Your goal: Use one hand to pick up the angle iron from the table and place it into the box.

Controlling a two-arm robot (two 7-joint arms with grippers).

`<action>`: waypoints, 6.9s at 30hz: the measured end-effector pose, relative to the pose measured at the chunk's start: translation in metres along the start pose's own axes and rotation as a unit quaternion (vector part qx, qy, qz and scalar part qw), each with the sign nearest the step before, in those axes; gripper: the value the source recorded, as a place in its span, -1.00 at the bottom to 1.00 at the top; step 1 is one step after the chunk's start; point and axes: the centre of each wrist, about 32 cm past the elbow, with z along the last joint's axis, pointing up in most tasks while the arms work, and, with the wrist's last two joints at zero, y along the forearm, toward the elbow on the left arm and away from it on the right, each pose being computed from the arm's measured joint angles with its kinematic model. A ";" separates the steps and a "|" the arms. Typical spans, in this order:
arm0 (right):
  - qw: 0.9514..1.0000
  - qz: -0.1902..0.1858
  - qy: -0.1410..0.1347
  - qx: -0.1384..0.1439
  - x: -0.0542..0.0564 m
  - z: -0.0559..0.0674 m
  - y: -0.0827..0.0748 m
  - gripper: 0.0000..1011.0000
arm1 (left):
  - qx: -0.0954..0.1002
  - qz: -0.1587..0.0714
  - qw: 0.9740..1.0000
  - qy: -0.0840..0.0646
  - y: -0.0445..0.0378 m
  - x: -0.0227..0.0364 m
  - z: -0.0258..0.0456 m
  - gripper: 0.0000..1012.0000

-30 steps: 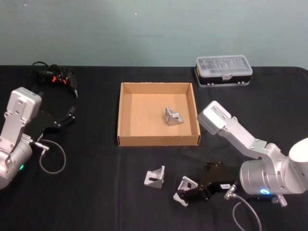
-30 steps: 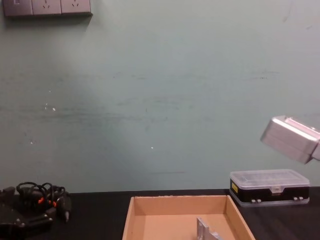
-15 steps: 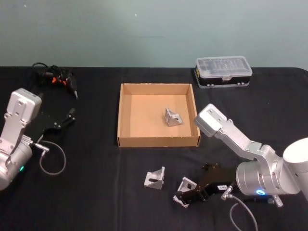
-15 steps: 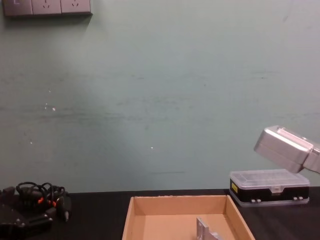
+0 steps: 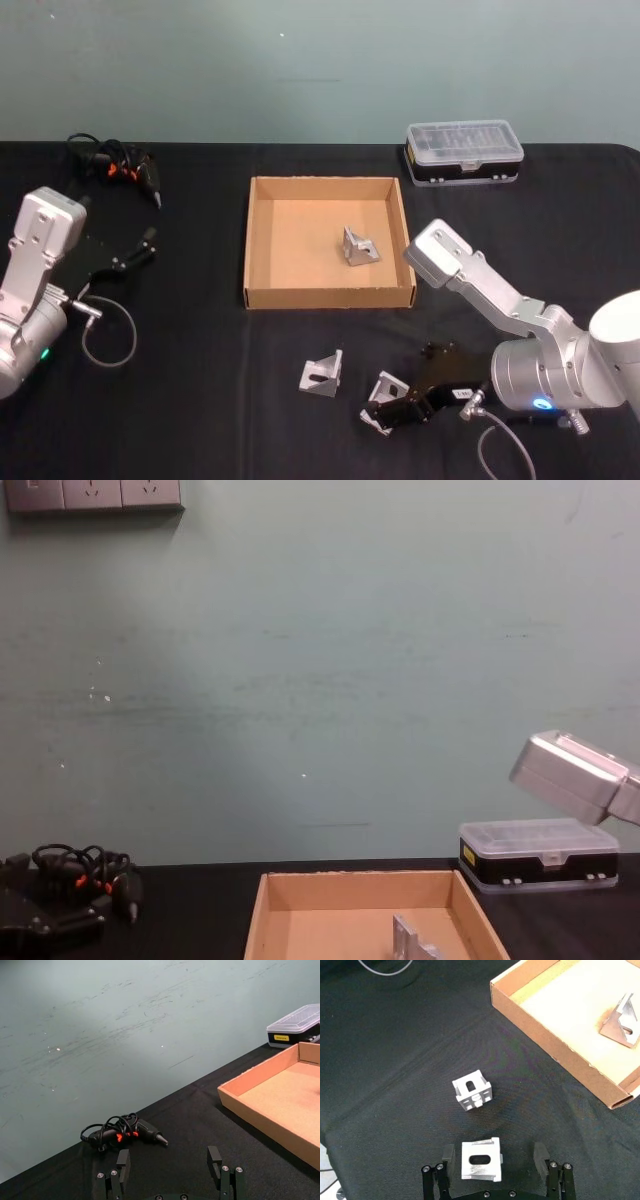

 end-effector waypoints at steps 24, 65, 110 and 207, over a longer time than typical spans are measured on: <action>1.000 -0.001 0.001 0.000 0.000 0.000 0.000 0.18 | 0.000 0.000 1.000 0.000 0.0000 0.0000 0.0000 1.00; 0.998 -0.004 -0.035 0.055 0.003 0.037 -0.001 -0.89 | 0.000 0.000 1.000 0.000 0.0000 0.0000 0.0000 1.00; 0.996 -0.049 -0.065 0.042 0.078 0.133 0.089 -0.89 | 0.000 0.000 1.000 0.000 0.0000 0.0000 0.0000 1.00; 0.996 -0.001 -0.077 0.036 -0.028 0.030 0.003 0.99 | 0.000 0.000 1.000 0.000 0.0000 0.0000 0.0000 1.00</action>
